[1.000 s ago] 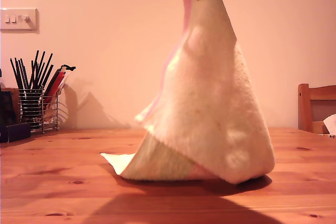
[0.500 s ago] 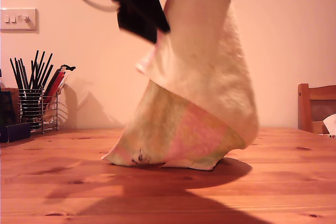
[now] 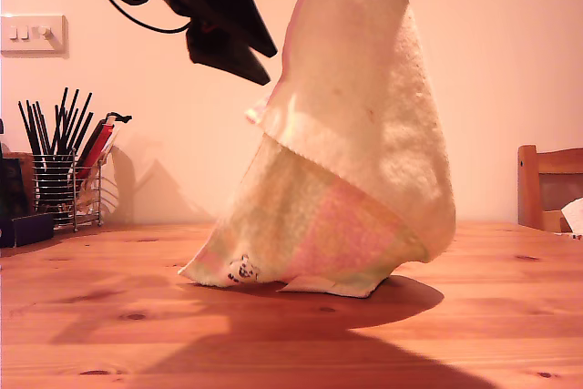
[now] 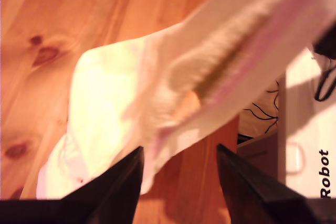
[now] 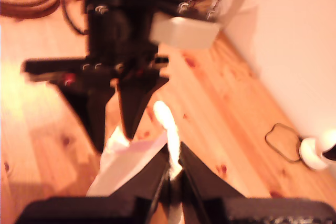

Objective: Fold the tea towel in front of you. After folding it, place it to the right side.

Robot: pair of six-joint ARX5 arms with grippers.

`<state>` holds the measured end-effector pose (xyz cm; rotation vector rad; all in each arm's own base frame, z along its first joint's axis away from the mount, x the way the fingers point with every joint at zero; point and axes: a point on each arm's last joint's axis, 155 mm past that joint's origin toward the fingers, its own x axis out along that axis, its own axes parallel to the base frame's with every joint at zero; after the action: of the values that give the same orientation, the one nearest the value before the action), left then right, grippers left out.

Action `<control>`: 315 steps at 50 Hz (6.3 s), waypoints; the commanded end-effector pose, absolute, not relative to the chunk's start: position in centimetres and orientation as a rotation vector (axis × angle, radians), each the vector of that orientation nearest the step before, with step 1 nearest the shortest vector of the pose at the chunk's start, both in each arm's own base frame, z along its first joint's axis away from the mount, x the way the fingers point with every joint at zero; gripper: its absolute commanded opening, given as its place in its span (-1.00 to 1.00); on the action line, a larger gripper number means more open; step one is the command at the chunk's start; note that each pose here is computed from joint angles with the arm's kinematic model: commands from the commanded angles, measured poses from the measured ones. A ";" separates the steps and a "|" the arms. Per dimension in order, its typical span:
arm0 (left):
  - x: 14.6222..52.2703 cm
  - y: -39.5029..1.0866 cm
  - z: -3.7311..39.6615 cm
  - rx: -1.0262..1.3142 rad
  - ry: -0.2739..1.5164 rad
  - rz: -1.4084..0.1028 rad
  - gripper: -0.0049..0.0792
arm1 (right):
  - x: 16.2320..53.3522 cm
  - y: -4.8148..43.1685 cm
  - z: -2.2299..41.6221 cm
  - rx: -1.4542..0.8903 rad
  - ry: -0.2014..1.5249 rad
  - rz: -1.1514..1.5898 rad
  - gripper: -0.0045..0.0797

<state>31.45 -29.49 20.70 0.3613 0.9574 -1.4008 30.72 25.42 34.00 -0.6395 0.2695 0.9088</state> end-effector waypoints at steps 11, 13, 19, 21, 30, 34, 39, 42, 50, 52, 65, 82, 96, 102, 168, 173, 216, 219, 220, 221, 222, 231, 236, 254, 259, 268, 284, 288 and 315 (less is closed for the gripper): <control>33.0 -29.7 18.8 0.426 0.933 -1.390 0.04 | 30.5 26.0 34.1 -0.615 0.262 0.941 -0.92; 33.3 -29.6 18.7 0.441 0.931 -1.376 0.04 | 30.4 26.0 34.1 -0.611 0.265 0.943 -0.92; 33.4 -29.7 18.7 0.440 0.923 -1.379 0.04 | 30.4 26.0 34.0 -0.605 0.272 0.943 -0.92; 33.3 -29.6 18.7 0.437 0.929 -1.380 0.04 | 30.4 26.0 34.1 -0.605 0.271 0.942 -0.92; 32.4 -30.1 17.5 0.393 0.988 -1.419 0.02 | 30.4 26.0 34.5 -0.604 0.259 0.939 -0.92; 31.9 -30.3 16.9 0.373 1.020 -1.438 -0.04 | 30.5 26.0 34.7 -0.603 0.253 0.938 -0.92; 31.5 -30.4 16.4 0.368 1.048 -1.446 -0.22 | 30.4 26.0 34.7 -0.600 0.256 0.938 -0.92; 31.4 -30.4 16.4 0.384 1.035 -1.461 -0.42 | 30.4 26.0 34.7 -0.600 0.256 0.938 -0.92; 30.6 -29.8 16.3 0.373 1.085 -1.463 -0.95 | 30.4 26.0 34.7 -0.599 0.258 0.936 -0.92; 30.4 -29.7 16.2 0.374 1.092 -1.465 -0.93 | 30.5 25.9 34.7 -0.600 0.258 0.933 -0.92; 30.5 -28.8 18.4 0.394 1.061 -1.404 -0.93 | 32.3 23.8 34.6 -0.606 0.282 0.841 -0.92; 29.1 -26.9 25.8 0.486 0.856 -1.322 -0.93 | 33.7 21.8 34.6 -0.593 0.300 0.778 -0.92; 27.9 -26.4 30.2 0.469 0.750 -1.293 -0.93 | 33.7 22.0 34.8 -0.589 0.291 0.778 -0.92; 28.0 -26.5 29.8 0.446 0.778 -1.282 -0.93 | 33.7 22.0 34.9 -0.583 0.291 0.780 -0.92; 30.0 -29.8 21.2 0.339 1.061 -1.325 -0.28 | 33.7 22.1 35.0 -0.568 0.292 0.780 -0.92; 29.8 -30.8 21.6 0.288 1.052 -1.353 -0.27 | 33.7 22.1 35.0 -0.569 0.292 0.780 -0.92; 30.2 -35.4 21.8 0.221 1.030 -1.267 -0.28 | 33.8 22.0 35.0 -0.569 0.293 0.776 -0.92; 30.3 -35.5 21.8 0.229 1.023 -1.264 -0.28 | 33.8 22.0 35.0 -0.569 0.293 0.776 -0.92; 30.3 -35.6 21.8 0.230 1.020 -1.264 -0.28 | 33.8 22.0 34.9 -0.569 0.294 0.776 -0.92; 30.3 -35.7 21.8 0.233 1.016 -1.263 -0.28 | 33.8 22.0 34.9 -0.569 0.294 0.776 -0.92; 30.3 -35.8 21.9 0.236 1.011 -1.264 -0.28 | 33.8 22.0 35.0 -0.569 0.293 0.776 -0.92; 30.0 -36.7 21.9 0.239 1.002 -1.272 -0.28 | 33.8 22.0 34.9 -0.569 0.294 0.776 -0.92; 29.9 -36.8 21.7 0.243 1.007 -1.272 -0.29 | 33.8 22.0 34.9 -0.569 0.294 0.776 -0.92; 29.4 -37.1 19.0 0.268 1.094 -1.252 -0.90 | 33.8 22.0 34.9 -0.569 0.295 0.775 -0.92; 30.0 -37.1 18.9 0.283 1.077 -1.232 -0.93 | 33.8 22.0 34.9 -0.569 0.295 0.775 -0.92; 29.6 -36.6 18.6 0.255 1.132 -1.198 -0.49 | 33.7 22.0 34.9 -0.569 0.295 0.776 -0.92; 29.2 -36.8 18.9 0.218 1.162 -1.169 -0.30 | 33.8 22.0 34.9 -0.569 0.294 0.776 -0.92; 29.2 -36.8 19.3 0.205 1.157 -1.163 -0.52 | 33.8 22.0 34.9 -0.569 0.294 0.776 -0.92; 31.7 -36.0 18.9 0.285 1.089 -1.053 -0.89 | 33.7 22.0 34.9 -0.569 0.295 0.776 -0.92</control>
<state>31.17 -35.62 18.54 0.2809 1.1200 -1.0534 33.61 21.69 34.18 -0.5760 0.3158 0.7733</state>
